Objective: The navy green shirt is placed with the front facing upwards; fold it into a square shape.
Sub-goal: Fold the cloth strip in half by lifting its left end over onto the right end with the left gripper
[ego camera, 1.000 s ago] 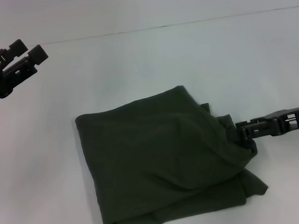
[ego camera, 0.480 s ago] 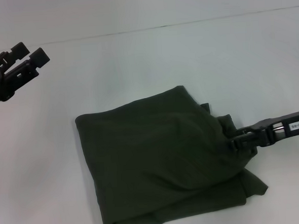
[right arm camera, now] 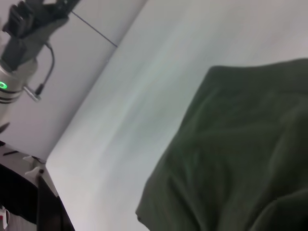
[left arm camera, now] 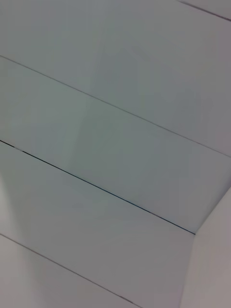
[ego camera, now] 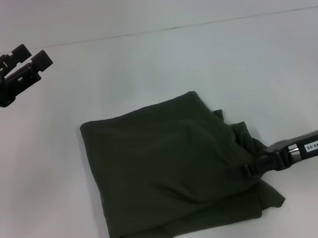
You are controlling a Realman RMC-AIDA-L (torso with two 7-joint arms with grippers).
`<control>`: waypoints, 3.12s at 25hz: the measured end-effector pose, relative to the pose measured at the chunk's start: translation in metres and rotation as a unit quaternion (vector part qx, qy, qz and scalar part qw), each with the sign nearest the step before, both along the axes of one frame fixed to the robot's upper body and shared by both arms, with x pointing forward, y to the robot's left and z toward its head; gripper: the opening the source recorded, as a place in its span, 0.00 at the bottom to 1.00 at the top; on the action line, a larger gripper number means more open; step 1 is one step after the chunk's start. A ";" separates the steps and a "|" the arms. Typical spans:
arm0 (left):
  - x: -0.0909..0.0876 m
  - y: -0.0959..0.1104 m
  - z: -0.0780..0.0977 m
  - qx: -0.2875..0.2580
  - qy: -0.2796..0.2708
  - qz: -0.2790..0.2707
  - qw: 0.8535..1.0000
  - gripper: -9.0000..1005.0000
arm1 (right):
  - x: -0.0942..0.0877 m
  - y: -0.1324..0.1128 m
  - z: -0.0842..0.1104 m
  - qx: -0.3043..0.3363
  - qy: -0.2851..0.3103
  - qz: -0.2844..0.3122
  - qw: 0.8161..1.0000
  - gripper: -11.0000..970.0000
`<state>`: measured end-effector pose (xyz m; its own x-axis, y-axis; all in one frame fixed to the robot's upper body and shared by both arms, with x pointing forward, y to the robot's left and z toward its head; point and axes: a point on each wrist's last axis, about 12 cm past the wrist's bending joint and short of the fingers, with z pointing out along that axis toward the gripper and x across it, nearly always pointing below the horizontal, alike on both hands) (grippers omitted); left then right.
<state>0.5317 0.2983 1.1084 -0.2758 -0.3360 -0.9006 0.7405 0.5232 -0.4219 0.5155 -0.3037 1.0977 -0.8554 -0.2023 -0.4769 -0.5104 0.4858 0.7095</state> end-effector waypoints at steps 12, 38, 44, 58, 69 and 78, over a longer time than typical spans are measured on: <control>0.000 -0.002 -0.001 -0.008 0.001 0.001 1.000 0.90 | -0.014 -0.020 -0.001 -0.016 0.017 0.006 1.000 0.39; 0.001 -0.030 -0.009 0.052 0.026 -0.093 0.994 0.90 | -0.026 -0.038 -0.007 -0.018 0.042 0.008 0.999 0.03; 0.002 -0.048 -0.015 0.101 0.048 -0.155 0.982 0.90 | -0.027 -0.041 -0.006 -0.019 0.044 0.005 0.999 0.03; -0.002 -0.064 -0.041 0.193 0.123 -0.203 0.952 0.90 | -0.030 -0.040 -0.007 -0.019 0.055 0.012 0.998 0.03; -0.004 -0.074 -0.052 0.208 0.138 -0.211 0.945 0.90 | -0.033 -0.042 -0.009 -0.028 0.065 0.017 0.997 0.03; -0.002 -0.091 -0.054 0.212 0.125 -0.237 0.940 0.90 | -0.032 -0.037 -0.011 -0.024 0.068 0.020 0.997 0.04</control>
